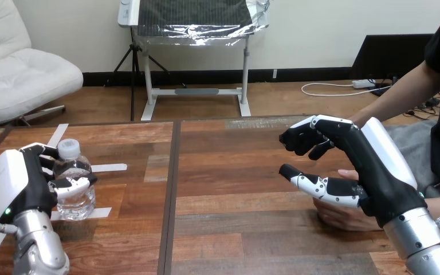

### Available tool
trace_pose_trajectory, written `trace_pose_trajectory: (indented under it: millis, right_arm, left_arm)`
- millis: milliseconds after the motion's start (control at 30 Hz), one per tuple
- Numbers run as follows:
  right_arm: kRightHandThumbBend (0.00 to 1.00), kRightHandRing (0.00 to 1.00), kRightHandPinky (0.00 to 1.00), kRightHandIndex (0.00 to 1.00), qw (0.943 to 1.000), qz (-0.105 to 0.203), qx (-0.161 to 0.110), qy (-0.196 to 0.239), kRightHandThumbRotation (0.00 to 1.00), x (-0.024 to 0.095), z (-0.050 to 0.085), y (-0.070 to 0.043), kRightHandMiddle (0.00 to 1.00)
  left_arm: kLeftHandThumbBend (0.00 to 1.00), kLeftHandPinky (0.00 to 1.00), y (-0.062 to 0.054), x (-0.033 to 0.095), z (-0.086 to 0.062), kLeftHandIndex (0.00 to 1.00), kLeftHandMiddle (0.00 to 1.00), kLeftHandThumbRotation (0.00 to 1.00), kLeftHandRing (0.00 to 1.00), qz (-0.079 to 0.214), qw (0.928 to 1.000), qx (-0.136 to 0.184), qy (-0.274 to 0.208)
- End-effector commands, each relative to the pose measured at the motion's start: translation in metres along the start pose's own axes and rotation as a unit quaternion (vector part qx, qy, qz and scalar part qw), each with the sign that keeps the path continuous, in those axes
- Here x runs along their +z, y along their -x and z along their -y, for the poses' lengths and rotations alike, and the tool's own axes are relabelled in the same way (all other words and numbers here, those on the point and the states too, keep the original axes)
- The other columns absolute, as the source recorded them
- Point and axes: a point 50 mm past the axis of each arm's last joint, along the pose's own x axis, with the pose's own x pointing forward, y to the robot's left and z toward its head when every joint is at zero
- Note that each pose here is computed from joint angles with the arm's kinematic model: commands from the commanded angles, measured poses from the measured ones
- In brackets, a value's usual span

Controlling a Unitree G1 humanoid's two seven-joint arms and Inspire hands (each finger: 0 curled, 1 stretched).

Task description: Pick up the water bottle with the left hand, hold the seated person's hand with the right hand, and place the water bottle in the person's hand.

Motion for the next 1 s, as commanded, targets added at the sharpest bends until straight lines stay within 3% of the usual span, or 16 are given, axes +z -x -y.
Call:
trace_pose_trajectory:
  millis: [0,967]
  right_arm:
    - [0.54,0.59,0.53,0.6,0.9989,0.037,-0.026,0.014,0.0,0.0139,0.0171,-0.0095,0.6]
    - [0.53,0.57,0.52,0.6,0.9989,0.036,-0.027,0.017,0.0,0.0151,0.0186,-0.0098,0.59]
  left_arm:
    - [0.72,0.38,0.0018,-0.0041,0.0117,0.52,0.48,0.0,0.43,-0.008,0.9996,-0.021,-0.015]
    - [0.7,0.4,0.0105,-0.0059,0.0201,0.54,0.51,0.0,0.45,0.014,0.9999,-0.004,-0.006]
